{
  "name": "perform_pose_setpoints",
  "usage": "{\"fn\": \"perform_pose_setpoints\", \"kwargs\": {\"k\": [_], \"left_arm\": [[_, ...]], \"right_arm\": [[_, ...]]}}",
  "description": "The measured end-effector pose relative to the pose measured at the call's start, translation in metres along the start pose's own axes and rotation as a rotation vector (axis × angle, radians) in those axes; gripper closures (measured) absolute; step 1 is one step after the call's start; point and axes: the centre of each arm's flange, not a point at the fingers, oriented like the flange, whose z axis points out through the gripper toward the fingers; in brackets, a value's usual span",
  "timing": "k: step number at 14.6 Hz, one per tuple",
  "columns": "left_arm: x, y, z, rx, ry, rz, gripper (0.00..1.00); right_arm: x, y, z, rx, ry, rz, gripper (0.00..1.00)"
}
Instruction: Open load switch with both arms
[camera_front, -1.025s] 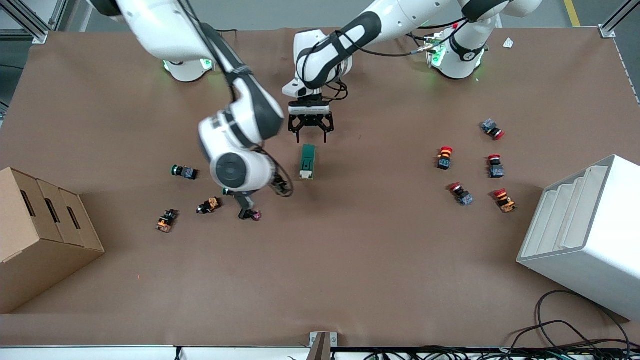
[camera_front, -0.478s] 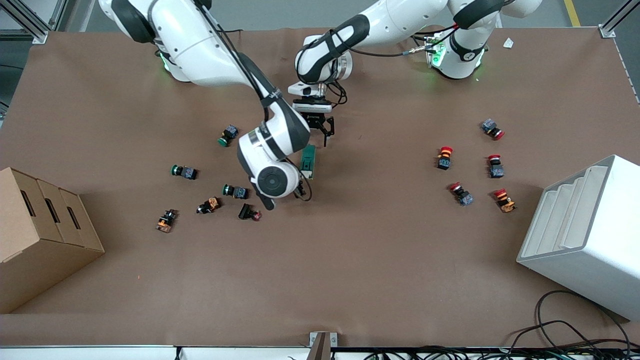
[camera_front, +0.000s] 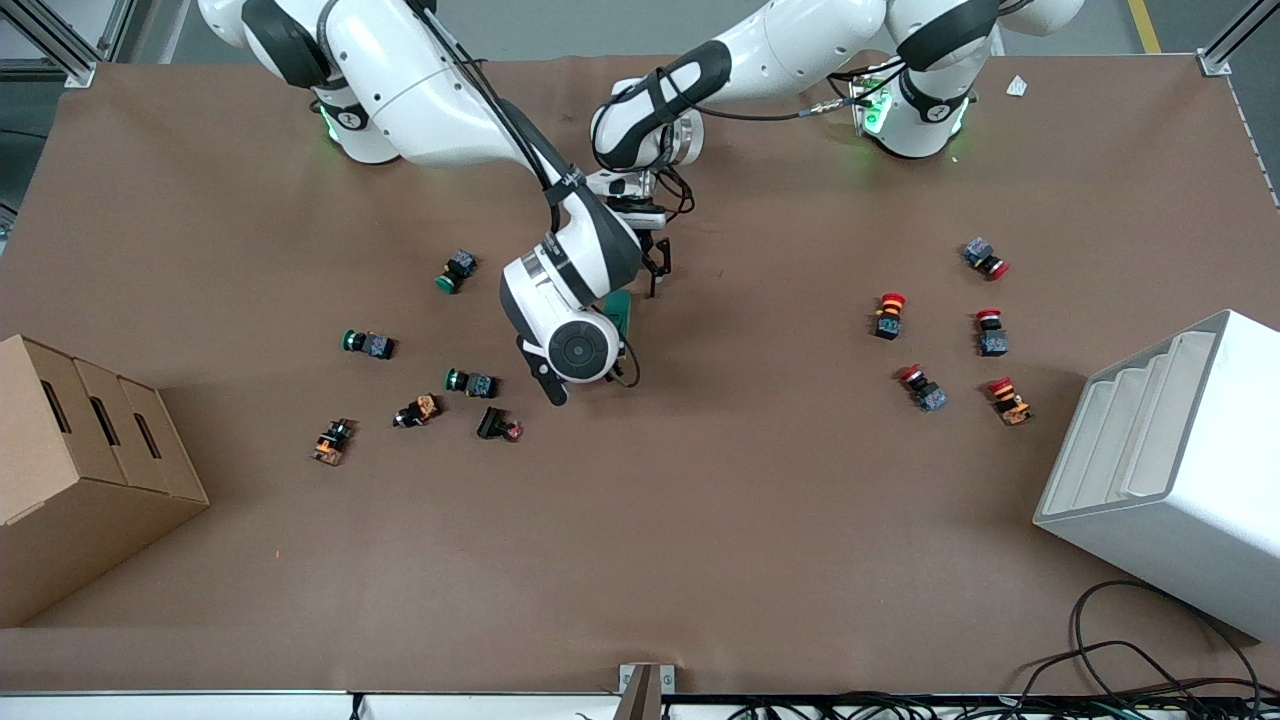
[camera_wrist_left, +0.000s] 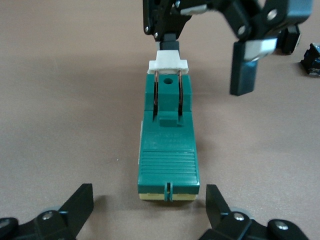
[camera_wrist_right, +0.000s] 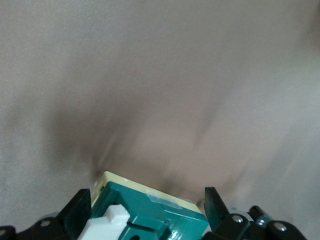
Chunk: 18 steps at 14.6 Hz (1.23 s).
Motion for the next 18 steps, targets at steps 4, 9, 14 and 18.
{"fn": "perform_pose_setpoints", "kwargs": {"k": [4, 9, 14, 18], "left_arm": [[0.0, 0.0, 0.001, 0.001, 0.0, 0.0, 0.0], [-0.002, 0.001, -0.001, -0.002, 0.0, 0.004, 0.0], [-0.003, 0.001, -0.002, -0.003, 0.0, 0.005, 0.0], [-0.003, 0.001, -0.002, -0.003, 0.0, 0.005, 0.0]], "right_arm": [[-0.001, 0.014, -0.017, -0.075, 0.0, -0.004, 0.0], [-0.017, 0.034, -0.039, -0.118, -0.011, -0.029, 0.0], [-0.04, 0.04, -0.024, -0.147, -0.004, -0.057, 0.0], [-0.017, 0.035, -0.036, -0.127, -0.023, -0.031, 0.0]]}}
